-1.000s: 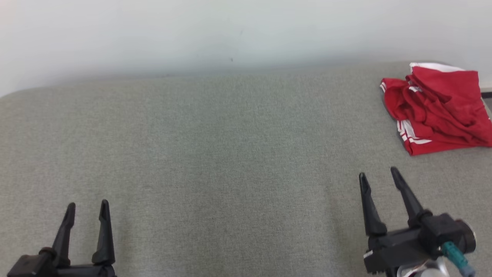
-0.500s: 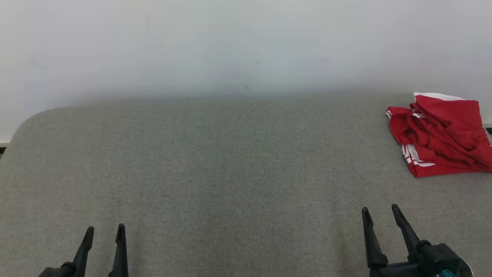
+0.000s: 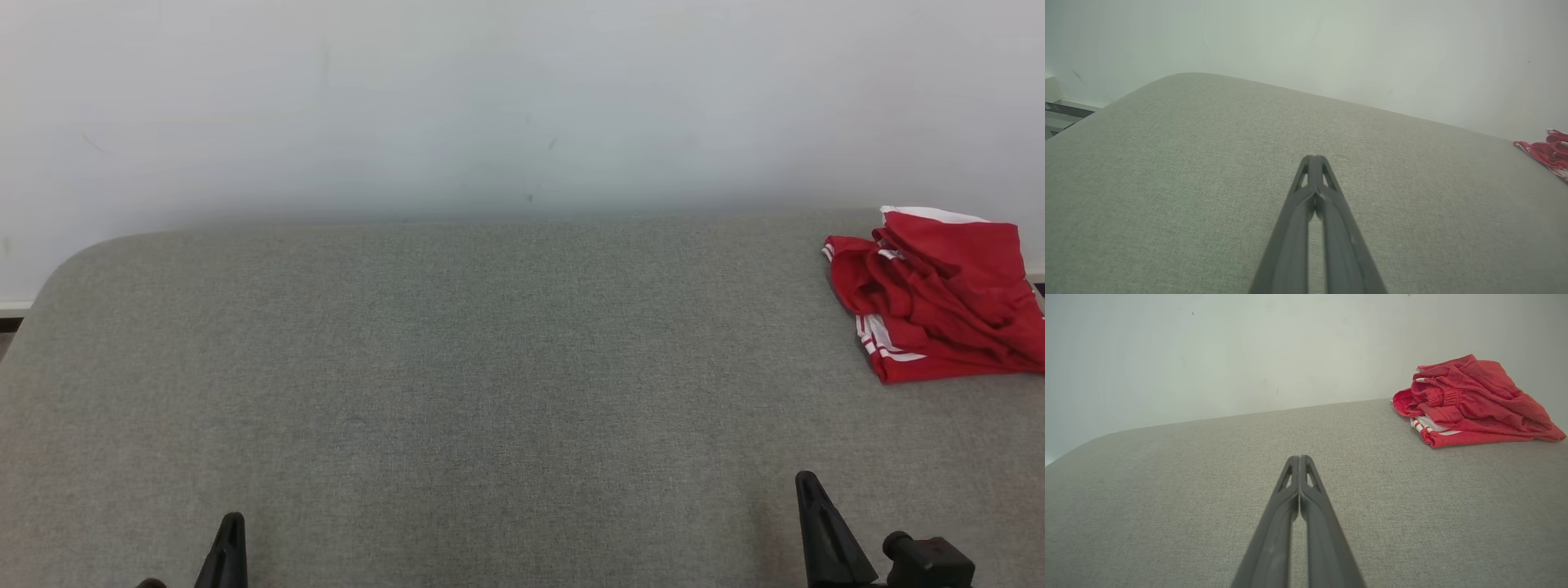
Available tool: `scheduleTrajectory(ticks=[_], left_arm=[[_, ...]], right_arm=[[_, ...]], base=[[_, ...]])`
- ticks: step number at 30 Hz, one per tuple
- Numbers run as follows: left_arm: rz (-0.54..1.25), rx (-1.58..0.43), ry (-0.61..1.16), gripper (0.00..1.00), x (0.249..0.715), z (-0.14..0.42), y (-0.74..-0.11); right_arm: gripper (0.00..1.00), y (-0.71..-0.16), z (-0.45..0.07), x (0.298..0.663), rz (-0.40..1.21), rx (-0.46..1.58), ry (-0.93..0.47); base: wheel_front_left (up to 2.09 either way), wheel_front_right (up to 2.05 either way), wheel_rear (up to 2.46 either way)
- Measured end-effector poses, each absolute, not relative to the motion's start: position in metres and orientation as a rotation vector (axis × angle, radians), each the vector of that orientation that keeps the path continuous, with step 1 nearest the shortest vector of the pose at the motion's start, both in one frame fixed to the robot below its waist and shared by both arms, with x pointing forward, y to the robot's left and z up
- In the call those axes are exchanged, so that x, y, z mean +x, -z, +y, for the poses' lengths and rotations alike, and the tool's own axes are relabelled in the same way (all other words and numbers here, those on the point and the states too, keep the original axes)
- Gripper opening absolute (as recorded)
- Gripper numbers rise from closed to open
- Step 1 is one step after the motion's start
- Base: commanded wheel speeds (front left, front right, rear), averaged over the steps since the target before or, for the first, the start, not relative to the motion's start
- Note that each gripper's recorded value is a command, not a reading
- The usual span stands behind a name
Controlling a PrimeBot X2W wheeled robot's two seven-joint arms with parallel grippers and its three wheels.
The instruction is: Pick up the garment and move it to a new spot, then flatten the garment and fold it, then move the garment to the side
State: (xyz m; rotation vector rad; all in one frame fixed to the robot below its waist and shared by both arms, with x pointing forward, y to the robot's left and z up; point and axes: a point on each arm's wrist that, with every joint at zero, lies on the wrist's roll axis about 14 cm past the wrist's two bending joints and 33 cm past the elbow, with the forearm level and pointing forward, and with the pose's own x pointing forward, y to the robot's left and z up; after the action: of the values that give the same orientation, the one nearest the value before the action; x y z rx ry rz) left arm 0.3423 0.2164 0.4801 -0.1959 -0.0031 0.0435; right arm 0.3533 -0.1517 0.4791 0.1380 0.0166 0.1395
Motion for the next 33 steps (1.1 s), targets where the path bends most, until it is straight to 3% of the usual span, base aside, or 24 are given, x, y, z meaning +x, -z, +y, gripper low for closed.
scheduleTrajectory(ticks=[33], left_arm=[[0.022,-0.735,-0.113,0.0,0.356,0.22,-0.48]], right_arm=[[0.0,-0.481,-0.179,0.367,0.06,0.693,0.001]], base=[[0.0,0.0,0.0]])
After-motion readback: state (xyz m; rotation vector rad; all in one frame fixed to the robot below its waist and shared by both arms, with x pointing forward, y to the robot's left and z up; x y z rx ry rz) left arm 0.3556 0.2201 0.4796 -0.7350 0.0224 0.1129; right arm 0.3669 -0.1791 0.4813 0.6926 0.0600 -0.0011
